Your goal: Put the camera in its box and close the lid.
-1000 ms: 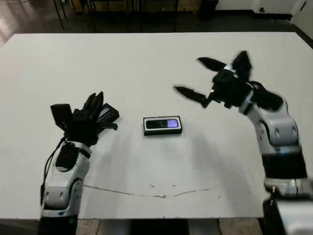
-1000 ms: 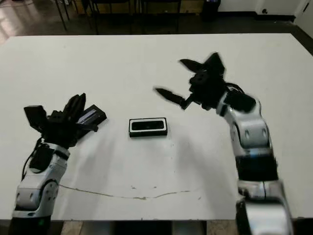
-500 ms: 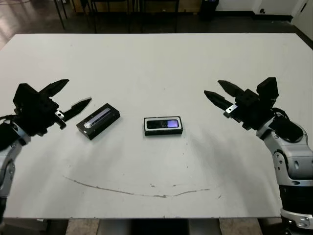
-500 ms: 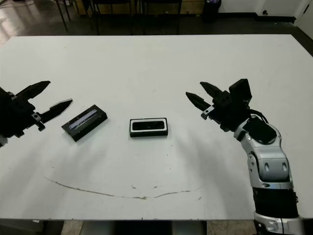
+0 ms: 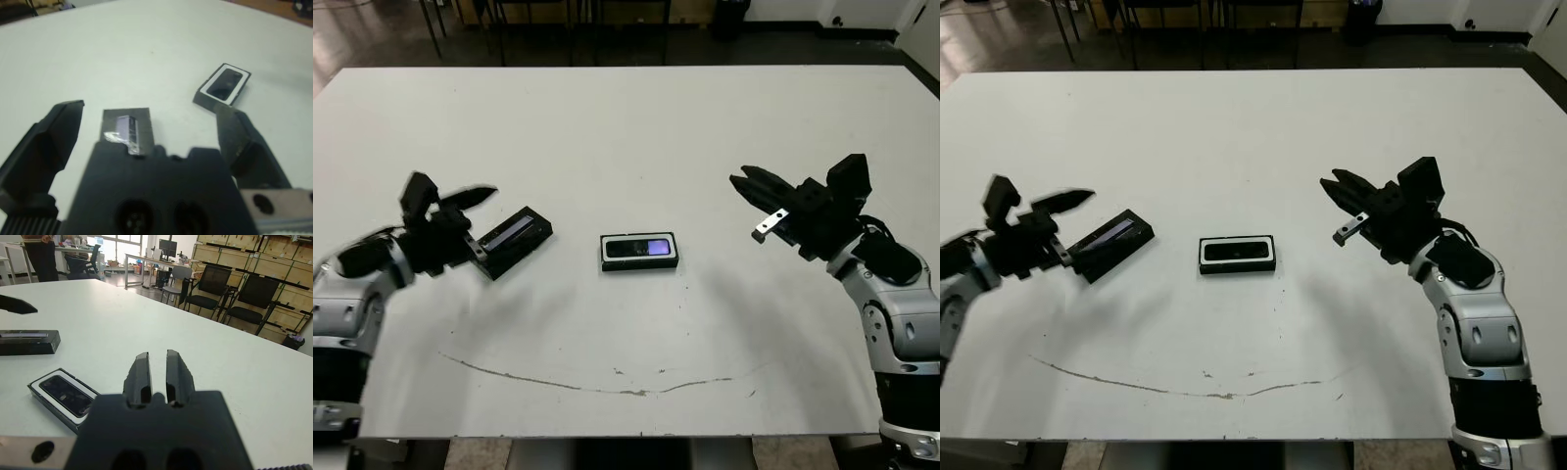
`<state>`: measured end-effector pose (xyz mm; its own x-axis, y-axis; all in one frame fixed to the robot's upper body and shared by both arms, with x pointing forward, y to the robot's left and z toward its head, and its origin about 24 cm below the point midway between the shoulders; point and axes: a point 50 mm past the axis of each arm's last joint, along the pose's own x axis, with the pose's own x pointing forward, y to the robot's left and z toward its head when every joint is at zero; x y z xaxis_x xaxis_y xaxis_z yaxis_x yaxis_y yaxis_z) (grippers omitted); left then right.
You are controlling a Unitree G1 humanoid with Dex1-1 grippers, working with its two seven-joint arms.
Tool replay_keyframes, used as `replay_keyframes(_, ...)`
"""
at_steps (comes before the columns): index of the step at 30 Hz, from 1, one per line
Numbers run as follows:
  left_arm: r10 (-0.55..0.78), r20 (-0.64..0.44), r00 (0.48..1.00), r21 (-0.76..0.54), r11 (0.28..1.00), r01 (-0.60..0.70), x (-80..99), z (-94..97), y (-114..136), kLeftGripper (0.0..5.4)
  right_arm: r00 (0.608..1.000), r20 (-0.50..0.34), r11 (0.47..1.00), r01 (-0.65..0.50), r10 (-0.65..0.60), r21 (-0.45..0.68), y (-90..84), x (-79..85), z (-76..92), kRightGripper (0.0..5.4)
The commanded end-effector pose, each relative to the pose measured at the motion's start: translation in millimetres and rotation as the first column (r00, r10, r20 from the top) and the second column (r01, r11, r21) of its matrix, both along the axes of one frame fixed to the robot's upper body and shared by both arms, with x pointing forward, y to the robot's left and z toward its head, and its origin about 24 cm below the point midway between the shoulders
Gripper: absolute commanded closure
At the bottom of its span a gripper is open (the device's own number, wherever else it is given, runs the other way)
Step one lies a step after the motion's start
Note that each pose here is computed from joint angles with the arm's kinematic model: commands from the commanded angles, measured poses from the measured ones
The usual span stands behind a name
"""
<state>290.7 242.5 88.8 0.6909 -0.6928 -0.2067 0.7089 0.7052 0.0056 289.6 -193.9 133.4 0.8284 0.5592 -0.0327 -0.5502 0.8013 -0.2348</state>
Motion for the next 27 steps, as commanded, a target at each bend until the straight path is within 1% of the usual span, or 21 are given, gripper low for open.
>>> replay_keyframes(1, 0.056, -0.044, 0.997, 0.024, 0.998, -0.055, -5.6, -11.8, 8, 0.01, 0.999, -0.026, 0.999, 0.026, -0.027, -0.035, -5.7, -1.4, -6.1, 5.40)
replay_keyframes(7, 0.117, -0.060, 0.991, 0.056, 0.992, -0.113, -8.8, -19.6, 18, 0.01, 0.999, -0.033, 0.999, 0.022, -0.023, -0.024, -6.3, -2.8, -9.5, 5.40)
replay_keyframes(12, 0.134, -0.063, 0.989, 0.061, 0.990, -0.130, -11.3, -24.5, 22, 0.01, 0.999, -0.043, 1.000, 0.024, -0.025, -0.021, -4.6, -2.9, -10.3, 5.40)
replay_keyframes(17, 0.148, -0.050, 0.988, 0.075, 0.987, -0.144, -12.9, -25.0, 23, 0.01, 0.999, -0.048, 0.999, 0.024, -0.026, -0.026, -3.2, -3.5, -11.1, 5.40)
replay_keyframes(22, 0.117, -0.062, 0.991, 0.085, 0.990, -0.111, -12.9, -24.4, 24, 0.01, 0.998, -0.050, 0.999, 0.023, -0.024, -0.027, -2.5, -4.4, -11.5, 5.40)
replay_keyframes(27, 0.049, -0.051, 0.997, 0.154, 0.987, -0.041, -13.9, -24.0, 23, 0.01, 0.999, -0.049, 0.999, 0.022, -0.023, -0.024, -3.2, -4.7, -11.9, 5.40)
